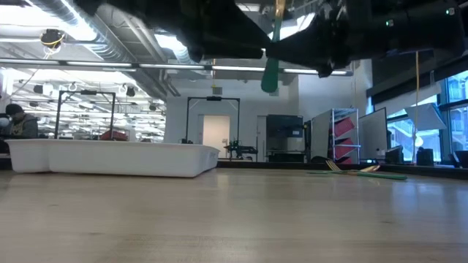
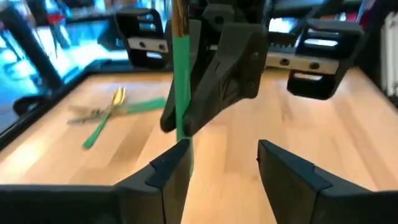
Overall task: Sort silverware
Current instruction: Put the green knife into the white cutlery tray
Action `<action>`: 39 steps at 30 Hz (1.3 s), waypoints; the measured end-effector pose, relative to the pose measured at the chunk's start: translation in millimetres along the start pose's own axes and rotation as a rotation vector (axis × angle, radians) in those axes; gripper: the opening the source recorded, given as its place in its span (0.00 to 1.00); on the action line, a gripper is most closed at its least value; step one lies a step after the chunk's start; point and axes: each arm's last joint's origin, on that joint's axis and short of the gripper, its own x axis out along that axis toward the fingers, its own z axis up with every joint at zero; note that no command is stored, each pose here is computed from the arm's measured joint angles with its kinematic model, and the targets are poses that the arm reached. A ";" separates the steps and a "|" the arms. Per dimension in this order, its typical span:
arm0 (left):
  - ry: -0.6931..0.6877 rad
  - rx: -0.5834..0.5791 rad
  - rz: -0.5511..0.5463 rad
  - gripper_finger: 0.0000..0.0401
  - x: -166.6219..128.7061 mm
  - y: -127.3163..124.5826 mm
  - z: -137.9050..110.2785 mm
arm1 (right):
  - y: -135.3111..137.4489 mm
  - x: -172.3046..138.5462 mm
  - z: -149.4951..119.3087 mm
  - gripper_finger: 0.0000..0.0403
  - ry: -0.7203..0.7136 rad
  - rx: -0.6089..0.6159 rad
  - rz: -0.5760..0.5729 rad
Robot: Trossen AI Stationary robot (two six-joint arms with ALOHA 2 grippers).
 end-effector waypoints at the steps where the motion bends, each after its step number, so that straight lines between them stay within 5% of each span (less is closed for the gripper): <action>1: -0.036 -0.003 -0.005 0.44 -0.5 -0.9 -6.0 | 0.4 -0.3 1.4 0.03 -0.010 0.003 0.017; 7: -0.341 -0.082 -0.034 0.41 -1.5 -5.0 -36.0 | 1.7 -0.9 8.1 0.03 -0.076 0.031 0.073; 13: -0.402 -0.128 -0.043 0.40 11.7 -11.7 -50.7 | 2.3 -0.8 10.7 0.03 -0.098 0.040 0.099; 22: -0.335 -0.231 -0.021 0.36 22.3 -2.6 -54.7 | 1.8 -0.1 12.3 0.03 -0.105 0.041 0.092; 30: -0.120 -0.316 -0.049 0.40 7.2 0.2 -71.4 | 3.8 -0.4 9.6 0.03 -0.079 0.006 0.122; 39: -0.262 -0.322 -0.107 0.56 13.7 19.6 -56.7 | 4.1 -0.7 13.2 0.03 -0.117 -0.005 0.149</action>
